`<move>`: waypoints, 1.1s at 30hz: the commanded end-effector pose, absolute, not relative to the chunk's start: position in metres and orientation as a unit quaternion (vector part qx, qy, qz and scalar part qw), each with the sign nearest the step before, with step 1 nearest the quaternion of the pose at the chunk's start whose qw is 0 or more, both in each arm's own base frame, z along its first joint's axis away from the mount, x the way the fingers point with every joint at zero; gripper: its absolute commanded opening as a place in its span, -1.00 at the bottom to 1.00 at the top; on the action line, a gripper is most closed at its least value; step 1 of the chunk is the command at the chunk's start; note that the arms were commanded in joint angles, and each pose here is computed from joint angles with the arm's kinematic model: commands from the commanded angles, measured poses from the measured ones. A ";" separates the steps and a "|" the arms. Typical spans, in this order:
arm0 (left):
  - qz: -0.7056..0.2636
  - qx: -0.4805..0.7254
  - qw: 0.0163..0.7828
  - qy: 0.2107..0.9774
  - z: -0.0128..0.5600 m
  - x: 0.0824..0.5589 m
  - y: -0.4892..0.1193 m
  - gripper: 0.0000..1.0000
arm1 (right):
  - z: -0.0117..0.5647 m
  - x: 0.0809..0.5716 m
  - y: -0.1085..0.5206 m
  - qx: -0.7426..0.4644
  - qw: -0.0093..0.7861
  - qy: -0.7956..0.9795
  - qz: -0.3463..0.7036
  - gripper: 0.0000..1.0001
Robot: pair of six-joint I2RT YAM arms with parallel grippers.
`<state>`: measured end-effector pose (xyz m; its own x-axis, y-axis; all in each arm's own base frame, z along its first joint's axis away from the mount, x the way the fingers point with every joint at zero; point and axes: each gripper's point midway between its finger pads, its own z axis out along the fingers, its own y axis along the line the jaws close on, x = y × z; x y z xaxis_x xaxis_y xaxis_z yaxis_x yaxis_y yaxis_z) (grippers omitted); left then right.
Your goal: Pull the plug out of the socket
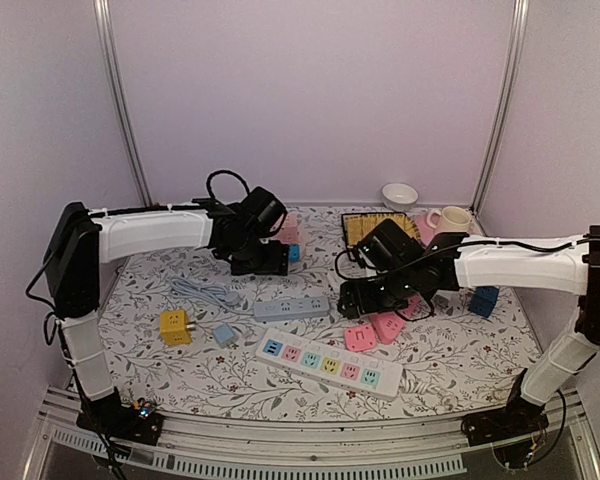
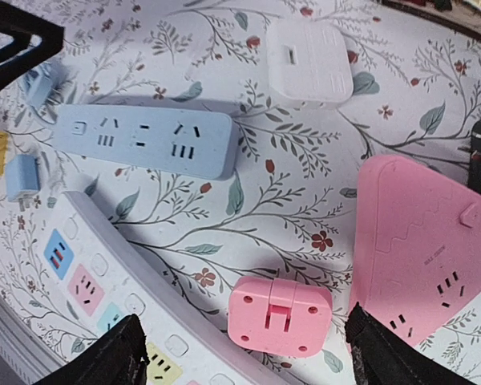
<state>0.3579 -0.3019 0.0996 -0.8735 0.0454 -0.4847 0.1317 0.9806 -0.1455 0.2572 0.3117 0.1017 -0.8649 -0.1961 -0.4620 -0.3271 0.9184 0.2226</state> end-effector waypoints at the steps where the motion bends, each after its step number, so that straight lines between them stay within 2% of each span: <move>1: -0.063 0.011 0.268 0.961 0.110 0.375 -0.304 0.64 | 0.138 0.253 0.309 -0.173 0.254 0.934 0.184 0.77; 7: -0.032 0.002 0.252 0.967 0.084 0.401 -0.313 0.77 | 0.154 0.250 0.298 -0.175 0.270 0.927 0.191 0.79; 12: -0.008 -0.011 0.249 0.968 0.073 0.429 -0.311 0.79 | 0.165 0.261 0.291 -0.161 0.286 0.925 0.191 0.84; 20: -0.025 -0.008 0.254 0.967 0.066 0.477 -0.316 0.79 | 0.174 0.276 0.277 -0.148 0.306 0.923 0.180 0.86; 27: -0.040 -0.001 0.239 0.970 0.050 0.497 -0.321 0.78 | 0.177 0.284 0.265 -0.141 0.315 0.923 0.173 0.86; 33: -0.048 0.005 0.225 0.973 0.036 0.496 -0.327 0.78 | 0.173 0.285 0.262 -0.146 0.311 0.924 0.170 0.86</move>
